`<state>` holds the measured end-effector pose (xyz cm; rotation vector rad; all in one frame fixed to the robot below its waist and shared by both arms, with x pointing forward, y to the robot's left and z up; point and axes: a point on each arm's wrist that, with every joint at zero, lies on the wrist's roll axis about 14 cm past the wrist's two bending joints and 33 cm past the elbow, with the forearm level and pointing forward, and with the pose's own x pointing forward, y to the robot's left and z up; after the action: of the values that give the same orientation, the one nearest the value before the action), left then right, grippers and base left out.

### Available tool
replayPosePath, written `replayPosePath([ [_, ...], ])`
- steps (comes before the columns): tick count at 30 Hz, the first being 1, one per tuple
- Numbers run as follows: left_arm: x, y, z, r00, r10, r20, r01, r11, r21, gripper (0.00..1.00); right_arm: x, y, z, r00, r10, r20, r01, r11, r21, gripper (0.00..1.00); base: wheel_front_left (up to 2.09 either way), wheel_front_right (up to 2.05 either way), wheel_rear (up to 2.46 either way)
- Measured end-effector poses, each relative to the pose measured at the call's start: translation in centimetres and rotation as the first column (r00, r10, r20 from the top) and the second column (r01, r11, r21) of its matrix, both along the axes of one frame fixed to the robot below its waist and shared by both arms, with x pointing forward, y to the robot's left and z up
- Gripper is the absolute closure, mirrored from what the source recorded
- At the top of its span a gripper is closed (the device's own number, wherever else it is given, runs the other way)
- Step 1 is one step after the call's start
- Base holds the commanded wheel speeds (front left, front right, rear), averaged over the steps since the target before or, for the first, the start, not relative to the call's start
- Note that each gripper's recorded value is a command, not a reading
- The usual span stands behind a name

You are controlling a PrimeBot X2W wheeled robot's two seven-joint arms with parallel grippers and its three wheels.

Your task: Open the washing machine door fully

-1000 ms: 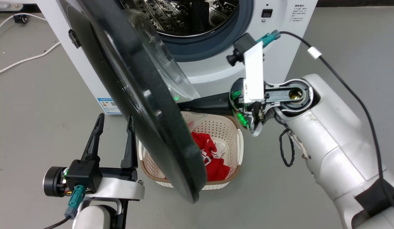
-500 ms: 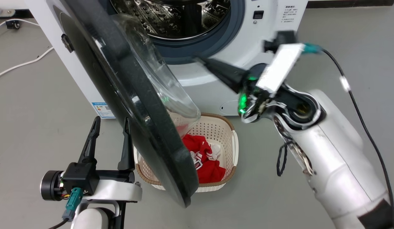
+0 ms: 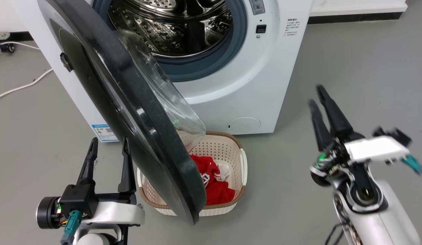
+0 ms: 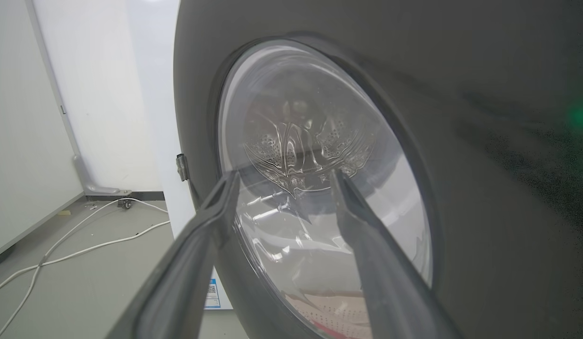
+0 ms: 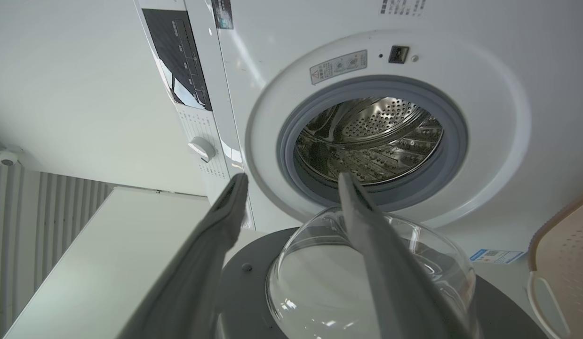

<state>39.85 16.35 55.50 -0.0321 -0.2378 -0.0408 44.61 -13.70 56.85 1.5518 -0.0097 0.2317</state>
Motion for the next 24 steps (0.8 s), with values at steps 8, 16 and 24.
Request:
replayPosePath([
  [8,-0.5,0.3,0.0,1.0,0.013,0.0,-0.013,1.0,-0.001,0.0,-3.7,-6.8,-4.2,0.947,-0.32,-0.004,0.302,0.898,-0.321,0.0,0.0,0.0,0.0],
  [16,-1.0,0.5,0.1,1.0,0.02,0.002,-0.02,1.0,-0.001,0.0,-5.7,-10.9,0.0,0.87,-0.408,0.276,0.474,0.545,-0.691,0.0,0.0,0.0,0.0],
  [24,-2.0,0.6,0.4,1.0,0.024,0.009,-0.024,1.0,-0.001,0.0,-7.5,-7.7,3.5,0.851,-0.219,0.478,0.511,0.134,-0.849,0.0,0.0,0.0,0.0],
])
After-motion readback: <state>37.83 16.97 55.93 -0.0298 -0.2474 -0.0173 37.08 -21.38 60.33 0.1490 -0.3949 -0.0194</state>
